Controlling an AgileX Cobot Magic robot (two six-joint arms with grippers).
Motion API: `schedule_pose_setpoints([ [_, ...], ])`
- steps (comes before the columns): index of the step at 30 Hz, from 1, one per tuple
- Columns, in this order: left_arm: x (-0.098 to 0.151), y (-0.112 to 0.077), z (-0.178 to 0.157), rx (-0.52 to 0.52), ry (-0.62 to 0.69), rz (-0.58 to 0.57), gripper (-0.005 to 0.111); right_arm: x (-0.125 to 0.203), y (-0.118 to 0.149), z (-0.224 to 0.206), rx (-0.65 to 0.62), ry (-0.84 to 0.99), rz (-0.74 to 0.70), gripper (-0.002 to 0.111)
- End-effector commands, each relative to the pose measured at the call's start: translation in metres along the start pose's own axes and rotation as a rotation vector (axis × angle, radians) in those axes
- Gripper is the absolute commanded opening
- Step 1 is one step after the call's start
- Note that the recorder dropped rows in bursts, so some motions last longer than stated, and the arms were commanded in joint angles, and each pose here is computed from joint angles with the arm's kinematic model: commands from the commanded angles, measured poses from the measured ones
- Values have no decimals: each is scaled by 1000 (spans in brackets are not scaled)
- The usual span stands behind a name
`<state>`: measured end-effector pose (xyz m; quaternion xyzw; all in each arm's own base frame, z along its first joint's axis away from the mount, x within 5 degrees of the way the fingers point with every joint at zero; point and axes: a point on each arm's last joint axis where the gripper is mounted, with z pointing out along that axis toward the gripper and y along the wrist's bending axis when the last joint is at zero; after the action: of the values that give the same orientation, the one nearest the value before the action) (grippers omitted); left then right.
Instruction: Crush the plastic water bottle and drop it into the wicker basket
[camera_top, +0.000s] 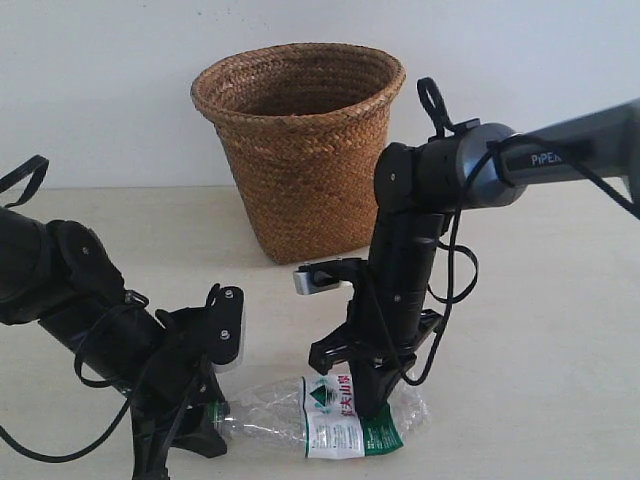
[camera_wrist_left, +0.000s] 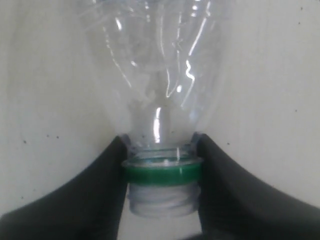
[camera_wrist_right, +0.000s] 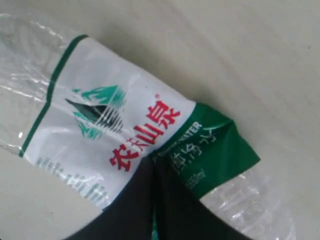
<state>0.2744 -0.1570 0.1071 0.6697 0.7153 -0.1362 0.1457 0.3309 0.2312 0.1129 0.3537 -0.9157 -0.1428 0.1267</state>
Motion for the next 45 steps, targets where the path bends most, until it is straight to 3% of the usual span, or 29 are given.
schedule_pose_setpoints([
  [1, 4, -1, 7, 15, 14, -25, 4, 3, -18, 27, 75, 127, 4, 0],
  [7, 3, 0, 6, 17, 10, -22, 4, 8, -1, -17, 95, 24, -64, 0],
  [13, 3, 0, 6, 23, 9, -23, 4, 29, 32, -94, 143, -177, -198, 0],
  [17, 3, 0, 6, 23, 9, -23, 4, 53, 39, -142, 189, -305, -221, 0],
  [22, 1, 0, 2, 14, 2, -18, 4, 85, 18, -171, 213, -381, -114, 0],
  [28, -7, -1, -15, -18, -27, 3, 4, 123, -36, -178, 251, -375, 124, 0],
  [36, -38, -2, -57, 63, -136, 78, 4, 158, -92, -172, 273, -413, 318, 0],
  [41, -52, 3, -90, 12, -189, 123, 4, 172, -117, -168, 307, -474, 402, 0],
  [45, -60, 20, -120, -64, -238, 123, 4, 175, -122, -170, 316, -498, 420, 0],
])
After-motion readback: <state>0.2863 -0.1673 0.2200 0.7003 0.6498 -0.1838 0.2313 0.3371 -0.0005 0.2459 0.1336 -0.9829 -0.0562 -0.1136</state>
